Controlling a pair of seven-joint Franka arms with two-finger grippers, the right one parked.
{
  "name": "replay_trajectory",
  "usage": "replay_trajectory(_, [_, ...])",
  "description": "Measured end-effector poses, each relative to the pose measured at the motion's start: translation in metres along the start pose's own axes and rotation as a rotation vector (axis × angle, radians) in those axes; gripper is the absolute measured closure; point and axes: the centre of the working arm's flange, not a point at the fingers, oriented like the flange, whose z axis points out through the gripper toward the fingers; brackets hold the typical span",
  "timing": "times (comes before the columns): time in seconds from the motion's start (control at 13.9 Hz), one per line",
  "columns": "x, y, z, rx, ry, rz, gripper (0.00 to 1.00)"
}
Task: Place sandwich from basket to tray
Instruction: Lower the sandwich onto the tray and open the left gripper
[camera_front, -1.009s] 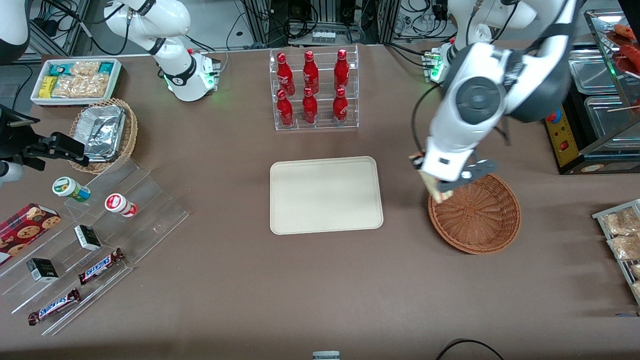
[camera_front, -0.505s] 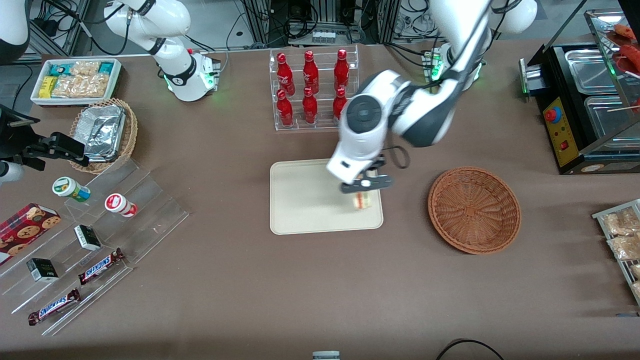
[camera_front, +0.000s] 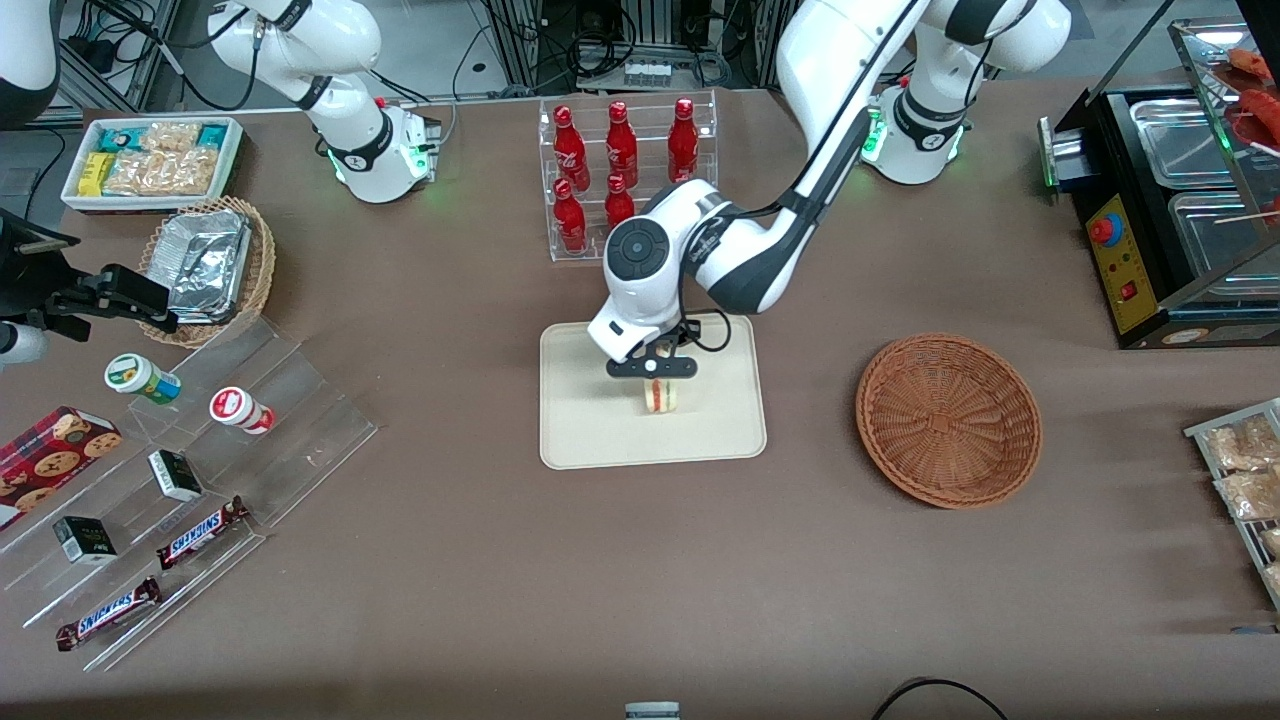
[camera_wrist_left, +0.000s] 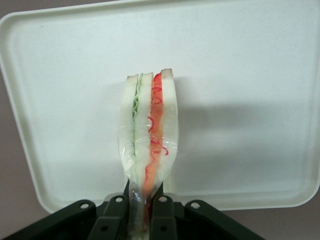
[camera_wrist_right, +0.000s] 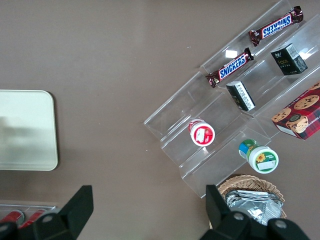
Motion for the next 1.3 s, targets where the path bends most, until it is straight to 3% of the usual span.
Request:
replay_trajectory(0.72, [0.013,0.016,0.031,-0.031,0.031,-0.017,0.85])
replay_trajectory(1.01, [0.012,0.019,0.030,-0.035,0.036,-0.013,0.51])
replay_trajectory(1.3, [0.018,0.013,-0.002,-0.009,0.022,-0.029,0.11])
